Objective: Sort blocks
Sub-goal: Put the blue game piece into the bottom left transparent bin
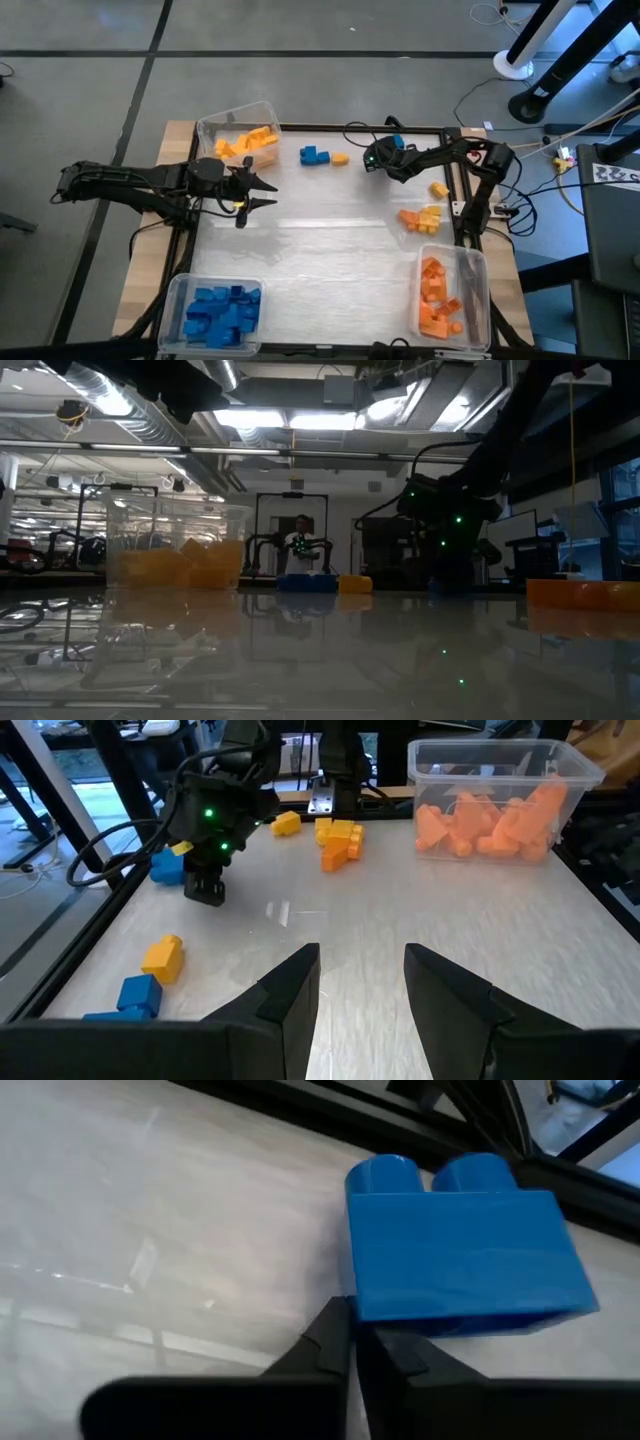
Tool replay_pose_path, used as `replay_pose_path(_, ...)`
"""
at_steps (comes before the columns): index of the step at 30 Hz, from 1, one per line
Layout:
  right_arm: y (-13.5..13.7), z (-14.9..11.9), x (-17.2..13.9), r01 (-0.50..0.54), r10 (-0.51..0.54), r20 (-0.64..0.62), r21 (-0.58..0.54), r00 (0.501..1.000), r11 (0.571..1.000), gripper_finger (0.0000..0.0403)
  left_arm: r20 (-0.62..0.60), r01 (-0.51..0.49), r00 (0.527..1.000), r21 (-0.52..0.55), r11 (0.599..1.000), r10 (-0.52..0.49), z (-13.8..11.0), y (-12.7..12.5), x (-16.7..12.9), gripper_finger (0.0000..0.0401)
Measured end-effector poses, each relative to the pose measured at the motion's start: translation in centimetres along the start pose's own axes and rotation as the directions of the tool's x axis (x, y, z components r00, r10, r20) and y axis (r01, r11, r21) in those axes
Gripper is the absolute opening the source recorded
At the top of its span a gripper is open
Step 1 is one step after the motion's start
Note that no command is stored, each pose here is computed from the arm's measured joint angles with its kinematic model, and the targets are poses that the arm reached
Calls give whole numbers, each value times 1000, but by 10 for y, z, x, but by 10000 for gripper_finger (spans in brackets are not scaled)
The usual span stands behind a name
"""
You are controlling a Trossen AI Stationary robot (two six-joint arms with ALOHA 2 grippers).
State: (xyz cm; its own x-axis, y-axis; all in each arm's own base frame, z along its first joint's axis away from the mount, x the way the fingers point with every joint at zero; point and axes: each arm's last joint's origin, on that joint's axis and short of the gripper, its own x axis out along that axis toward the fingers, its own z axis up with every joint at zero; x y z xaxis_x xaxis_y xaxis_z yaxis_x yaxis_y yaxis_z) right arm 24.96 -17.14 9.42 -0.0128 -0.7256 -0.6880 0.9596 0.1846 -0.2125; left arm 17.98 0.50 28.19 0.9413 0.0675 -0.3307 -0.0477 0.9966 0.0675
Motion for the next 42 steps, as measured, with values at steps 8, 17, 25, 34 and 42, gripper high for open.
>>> replay_pose_path(8,4,-1,0,-3,5,27,-58,1000,998,16,0,0,1000,-2,1000,0,0,0,0,137)
replay_pose_path(17,28,-19,-24,-53,65,67,-172,996,984,7,0,0,1000,4,1000,0,0,0,0,137)
replay_pose_path(25,61,-37,-58,-226,259,124,-232,958,946,4,0,0,1000,4,1000,0,0,0,0,137)
replay_pose_path(34,97,-49,-109,-434,529,274,-339,803,835,3,-13,1,1000,32,999,-1,-1,0,0,137)
replay_pose_path(42,117,-59,-156,-641,785,309,-455,537,618,4,-90,7,996,28,1000,-5,-9,-1,1,137)
